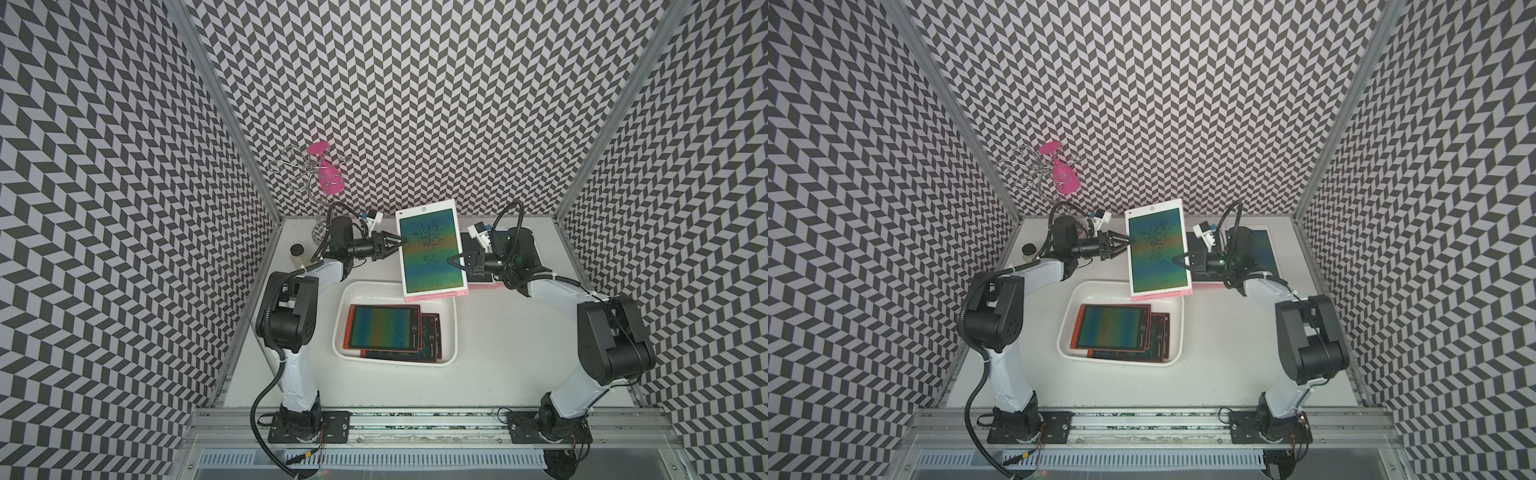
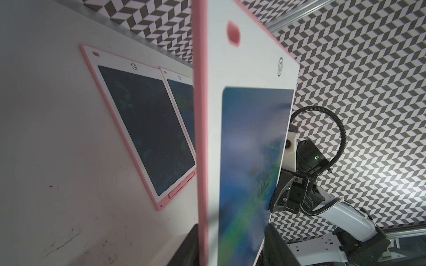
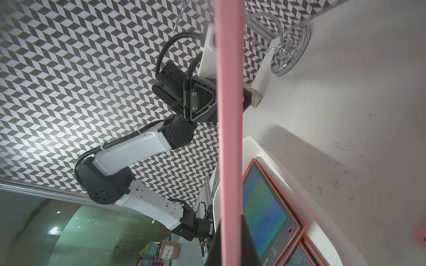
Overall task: Take out the writing tablet from the storage box
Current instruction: Pick up the writing tablet from the storage box, then move the storage box to the center of the board.
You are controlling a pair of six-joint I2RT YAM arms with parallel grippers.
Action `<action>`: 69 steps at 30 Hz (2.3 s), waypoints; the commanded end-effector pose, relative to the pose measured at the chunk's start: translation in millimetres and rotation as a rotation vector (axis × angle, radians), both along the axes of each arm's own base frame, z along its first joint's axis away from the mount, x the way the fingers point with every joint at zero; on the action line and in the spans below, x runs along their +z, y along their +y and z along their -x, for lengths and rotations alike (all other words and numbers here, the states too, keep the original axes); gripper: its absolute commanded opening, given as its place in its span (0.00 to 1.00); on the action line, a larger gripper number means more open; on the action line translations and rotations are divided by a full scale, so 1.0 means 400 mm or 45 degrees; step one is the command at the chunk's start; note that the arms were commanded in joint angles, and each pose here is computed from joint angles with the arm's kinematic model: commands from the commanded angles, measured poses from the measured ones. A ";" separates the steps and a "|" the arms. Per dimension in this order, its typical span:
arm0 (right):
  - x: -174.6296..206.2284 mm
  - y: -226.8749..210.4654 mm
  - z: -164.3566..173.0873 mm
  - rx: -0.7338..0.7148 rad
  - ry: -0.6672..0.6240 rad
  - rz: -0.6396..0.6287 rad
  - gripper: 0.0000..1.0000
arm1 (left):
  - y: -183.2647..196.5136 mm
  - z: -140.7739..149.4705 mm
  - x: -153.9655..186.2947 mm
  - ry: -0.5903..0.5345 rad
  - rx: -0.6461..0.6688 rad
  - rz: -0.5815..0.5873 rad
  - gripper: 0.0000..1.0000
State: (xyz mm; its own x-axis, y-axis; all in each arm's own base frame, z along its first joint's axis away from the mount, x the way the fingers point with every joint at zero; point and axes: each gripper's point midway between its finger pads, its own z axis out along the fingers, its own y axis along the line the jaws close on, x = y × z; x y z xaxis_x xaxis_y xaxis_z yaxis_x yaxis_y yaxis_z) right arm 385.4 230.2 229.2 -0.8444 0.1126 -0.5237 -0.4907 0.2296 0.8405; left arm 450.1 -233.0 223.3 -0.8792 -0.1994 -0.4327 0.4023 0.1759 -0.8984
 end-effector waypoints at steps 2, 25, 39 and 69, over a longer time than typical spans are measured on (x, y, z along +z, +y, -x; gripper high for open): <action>0.087 0.006 -0.086 -0.058 -0.131 -0.054 0.00 | 0.078 -0.007 0.122 -0.157 0.090 0.034 0.53; -0.187 0.081 -0.394 -0.104 0.065 -0.007 0.00 | 0.188 -0.156 -0.101 -0.082 0.454 -0.314 0.52; -0.321 0.132 -0.355 -0.076 0.215 0.026 0.00 | 0.179 -0.225 -0.239 0.012 0.437 -0.417 0.53; -0.345 0.119 -0.304 -0.160 0.235 0.091 0.00 | -0.010 0.055 -0.323 0.089 0.196 -0.556 0.49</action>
